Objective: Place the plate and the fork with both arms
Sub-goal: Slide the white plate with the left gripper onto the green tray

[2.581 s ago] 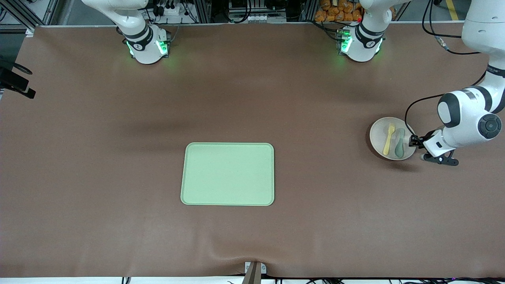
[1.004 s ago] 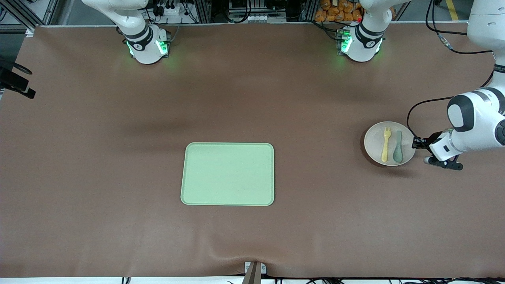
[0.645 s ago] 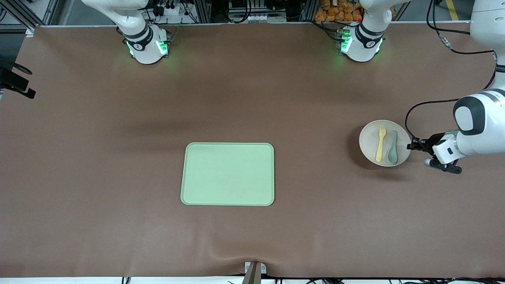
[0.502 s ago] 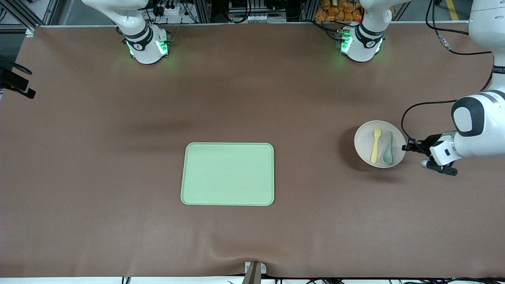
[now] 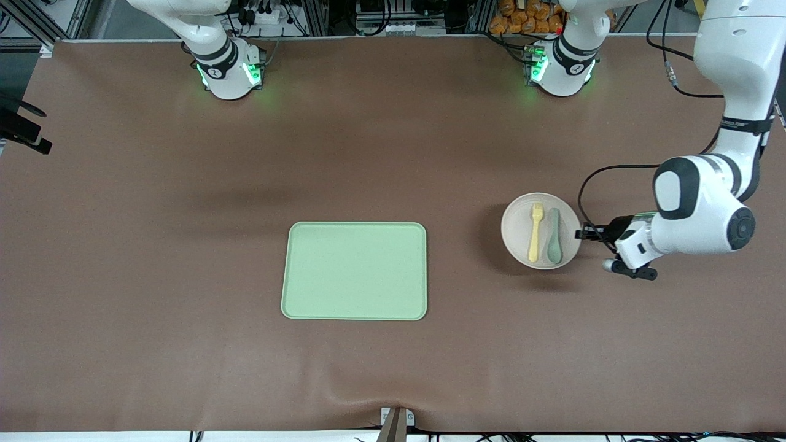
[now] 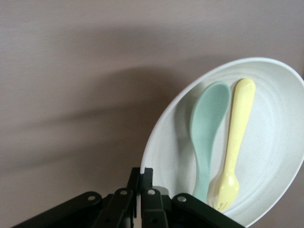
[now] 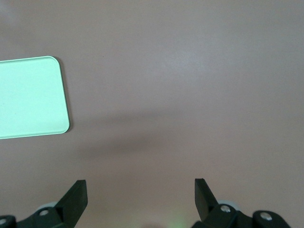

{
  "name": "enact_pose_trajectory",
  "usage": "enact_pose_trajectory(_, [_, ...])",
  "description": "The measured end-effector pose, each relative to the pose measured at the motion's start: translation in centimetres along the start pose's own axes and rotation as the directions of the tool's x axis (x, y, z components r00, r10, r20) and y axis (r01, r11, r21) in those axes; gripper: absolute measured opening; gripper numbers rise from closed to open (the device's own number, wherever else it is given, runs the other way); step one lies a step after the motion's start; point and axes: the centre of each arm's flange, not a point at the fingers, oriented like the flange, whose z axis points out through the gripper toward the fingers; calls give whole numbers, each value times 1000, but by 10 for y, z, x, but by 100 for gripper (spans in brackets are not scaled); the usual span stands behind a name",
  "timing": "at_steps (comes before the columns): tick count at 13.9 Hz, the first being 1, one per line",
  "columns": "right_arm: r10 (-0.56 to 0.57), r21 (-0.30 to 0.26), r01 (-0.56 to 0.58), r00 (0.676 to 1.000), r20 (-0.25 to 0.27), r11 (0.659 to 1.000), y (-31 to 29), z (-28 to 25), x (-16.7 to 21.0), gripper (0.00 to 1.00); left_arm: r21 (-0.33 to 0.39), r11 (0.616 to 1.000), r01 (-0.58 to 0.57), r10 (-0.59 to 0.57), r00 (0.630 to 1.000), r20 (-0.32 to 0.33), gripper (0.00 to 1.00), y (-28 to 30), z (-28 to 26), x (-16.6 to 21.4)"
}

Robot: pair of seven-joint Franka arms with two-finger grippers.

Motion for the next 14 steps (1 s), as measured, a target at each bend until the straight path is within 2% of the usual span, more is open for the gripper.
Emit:
enact_pose_trajectory(3, [0,0,0,1000,0,1000,0,0,0,100,-11,999,51,-51,999,5,4,50,13,15])
enact_pose_trajectory(8, [1,0,-1,1000,0,1000,1,0,0,100,-85,992,96,-97,995,-9,4,109,59,42])
enact_pose_trajectory(11, [1,0,-1,1000,-1,1000,1,0,0,100,-91,985,146,-147,989,-2,4,150,85,51])
enact_pose_trajectory(14, [1,0,-1,1000,-1,1000,1,0,0,100,-88,976,201,-204,979,-22,4,198,101,55])
